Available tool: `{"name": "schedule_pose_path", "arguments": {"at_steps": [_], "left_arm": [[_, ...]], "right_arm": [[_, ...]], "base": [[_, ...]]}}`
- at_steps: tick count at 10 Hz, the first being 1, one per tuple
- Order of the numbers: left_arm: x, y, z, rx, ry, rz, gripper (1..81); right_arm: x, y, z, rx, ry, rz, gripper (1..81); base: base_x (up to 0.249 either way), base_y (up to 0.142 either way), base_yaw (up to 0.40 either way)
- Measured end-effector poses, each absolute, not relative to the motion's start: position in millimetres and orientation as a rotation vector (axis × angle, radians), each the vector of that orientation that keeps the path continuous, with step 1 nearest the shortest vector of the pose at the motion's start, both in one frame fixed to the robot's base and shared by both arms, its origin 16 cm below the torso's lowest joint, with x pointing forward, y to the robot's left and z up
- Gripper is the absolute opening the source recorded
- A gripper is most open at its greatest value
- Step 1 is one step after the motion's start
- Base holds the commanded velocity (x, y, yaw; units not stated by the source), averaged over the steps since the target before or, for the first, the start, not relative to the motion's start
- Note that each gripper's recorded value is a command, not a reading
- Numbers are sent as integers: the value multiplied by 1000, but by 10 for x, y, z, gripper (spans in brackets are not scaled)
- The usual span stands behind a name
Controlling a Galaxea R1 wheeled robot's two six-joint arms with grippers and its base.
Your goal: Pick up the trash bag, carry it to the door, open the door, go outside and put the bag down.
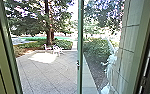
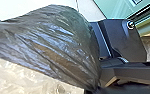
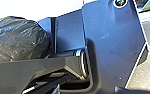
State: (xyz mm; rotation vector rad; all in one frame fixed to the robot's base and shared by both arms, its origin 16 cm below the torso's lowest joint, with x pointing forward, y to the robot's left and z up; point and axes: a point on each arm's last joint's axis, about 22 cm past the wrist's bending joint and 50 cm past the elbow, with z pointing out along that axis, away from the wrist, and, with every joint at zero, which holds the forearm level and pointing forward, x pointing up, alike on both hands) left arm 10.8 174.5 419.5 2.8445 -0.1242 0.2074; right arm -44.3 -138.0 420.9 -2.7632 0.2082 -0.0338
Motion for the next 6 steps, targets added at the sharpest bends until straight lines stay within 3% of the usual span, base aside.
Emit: {"name": "schedule_pose_path", "arguments": {"at_steps": [6], "left_arm": [[136,1667,4208,2832,-126,211,10]], "right_arm": [[-411,-1480,4195,-2778,206,-38,811]], "base": [[117,0,0]]}}
